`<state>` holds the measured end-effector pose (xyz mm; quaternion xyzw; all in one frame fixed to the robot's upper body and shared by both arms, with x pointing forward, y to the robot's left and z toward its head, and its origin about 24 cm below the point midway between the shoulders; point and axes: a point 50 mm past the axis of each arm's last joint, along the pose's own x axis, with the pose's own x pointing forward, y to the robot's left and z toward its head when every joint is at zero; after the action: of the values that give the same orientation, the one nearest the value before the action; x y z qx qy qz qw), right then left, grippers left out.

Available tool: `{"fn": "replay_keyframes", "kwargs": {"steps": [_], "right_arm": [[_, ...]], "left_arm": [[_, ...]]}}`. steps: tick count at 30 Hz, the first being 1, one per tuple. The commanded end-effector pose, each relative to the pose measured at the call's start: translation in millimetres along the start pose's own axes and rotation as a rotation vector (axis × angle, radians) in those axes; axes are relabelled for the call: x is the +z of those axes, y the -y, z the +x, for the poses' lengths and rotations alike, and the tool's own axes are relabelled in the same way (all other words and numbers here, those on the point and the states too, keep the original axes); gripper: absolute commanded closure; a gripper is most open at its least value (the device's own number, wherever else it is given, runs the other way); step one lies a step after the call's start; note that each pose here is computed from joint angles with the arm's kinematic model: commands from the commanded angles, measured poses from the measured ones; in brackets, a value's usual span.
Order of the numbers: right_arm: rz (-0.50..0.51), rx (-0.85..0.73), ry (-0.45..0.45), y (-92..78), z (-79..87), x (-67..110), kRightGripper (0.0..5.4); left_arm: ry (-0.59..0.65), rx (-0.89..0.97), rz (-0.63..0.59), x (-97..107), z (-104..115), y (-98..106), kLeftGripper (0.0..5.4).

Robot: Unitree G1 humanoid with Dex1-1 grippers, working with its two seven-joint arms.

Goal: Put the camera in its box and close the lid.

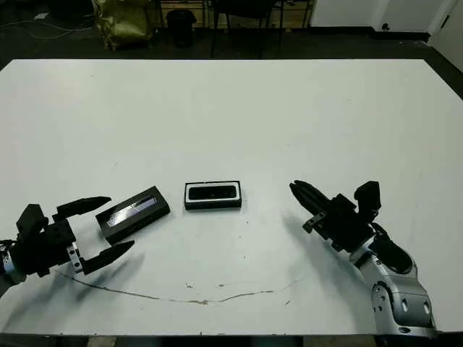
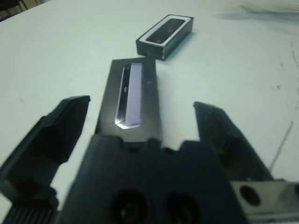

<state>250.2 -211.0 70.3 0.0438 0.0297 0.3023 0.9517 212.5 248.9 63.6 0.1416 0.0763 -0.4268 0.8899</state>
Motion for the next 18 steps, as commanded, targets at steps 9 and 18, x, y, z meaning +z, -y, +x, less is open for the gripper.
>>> {"fn": "replay_keyframes", "kwargs": {"steps": [9,18], "right_arm": [[0.005,0.003,-0.004,4.2,-2.7,0.0,5.4],[0.004,0.003,0.0,5.4,-4.4,-0.2,5.4]], "left_arm": [[-0.123,-0.002,-0.009,-9,-3,-6,2.81],[-0.222,0.065,-0.031,-19,-2,-2,4.94]]}}
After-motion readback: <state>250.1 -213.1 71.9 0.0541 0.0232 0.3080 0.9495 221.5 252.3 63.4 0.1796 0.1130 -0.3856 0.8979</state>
